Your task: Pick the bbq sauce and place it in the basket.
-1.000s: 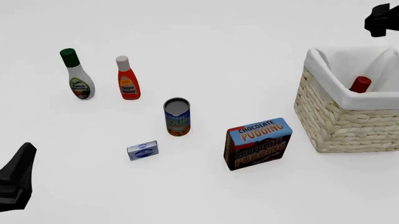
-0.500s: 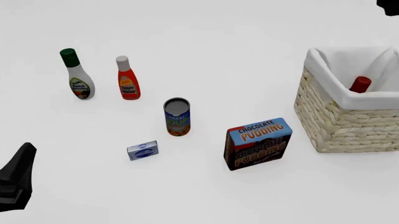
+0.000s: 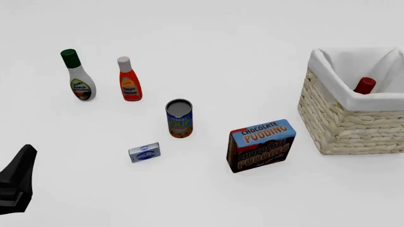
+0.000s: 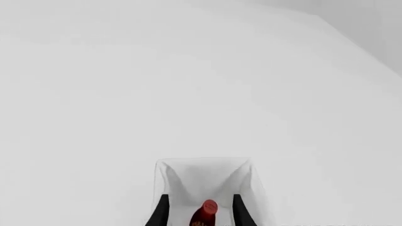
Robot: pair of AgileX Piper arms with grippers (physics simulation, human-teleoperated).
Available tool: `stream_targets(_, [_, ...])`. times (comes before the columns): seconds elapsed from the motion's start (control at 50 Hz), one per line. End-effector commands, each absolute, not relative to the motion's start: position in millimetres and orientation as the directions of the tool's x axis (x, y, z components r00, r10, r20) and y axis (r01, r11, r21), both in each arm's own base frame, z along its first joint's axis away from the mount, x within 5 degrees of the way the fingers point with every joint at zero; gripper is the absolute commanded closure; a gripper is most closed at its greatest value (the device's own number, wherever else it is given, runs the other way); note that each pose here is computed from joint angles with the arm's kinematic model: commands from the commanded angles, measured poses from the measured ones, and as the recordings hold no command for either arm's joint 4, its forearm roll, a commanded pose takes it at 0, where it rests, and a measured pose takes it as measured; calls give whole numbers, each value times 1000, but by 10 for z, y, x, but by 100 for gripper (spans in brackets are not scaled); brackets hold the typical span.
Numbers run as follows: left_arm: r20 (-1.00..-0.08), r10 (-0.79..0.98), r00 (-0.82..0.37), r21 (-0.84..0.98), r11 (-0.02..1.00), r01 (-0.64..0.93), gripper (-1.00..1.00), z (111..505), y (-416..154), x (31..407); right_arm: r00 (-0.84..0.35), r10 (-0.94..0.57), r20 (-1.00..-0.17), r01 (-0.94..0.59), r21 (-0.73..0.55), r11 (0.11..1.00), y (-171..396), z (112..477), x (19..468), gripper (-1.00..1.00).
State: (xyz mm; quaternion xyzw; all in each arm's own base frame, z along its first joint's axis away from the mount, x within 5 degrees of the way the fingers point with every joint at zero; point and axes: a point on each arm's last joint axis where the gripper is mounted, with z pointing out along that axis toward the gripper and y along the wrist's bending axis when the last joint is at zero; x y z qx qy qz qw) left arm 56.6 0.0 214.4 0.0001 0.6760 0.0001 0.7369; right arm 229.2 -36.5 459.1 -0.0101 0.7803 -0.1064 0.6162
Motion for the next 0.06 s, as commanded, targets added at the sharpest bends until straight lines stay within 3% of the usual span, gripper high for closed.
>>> stream_targets(0.02, [-996, 0, 86, 0, 1000, 0, -100, 2144, 0, 566, -204, -139, -969, 128, -167, 977, -330, 4680, 2024, -100])
stream_targets(0.06, [-996, 0, 86, 0, 1000, 0, -100, 2144, 0, 566, -195, -137, -971, 134, -165, 977, -324, 4709, 1942, -100])
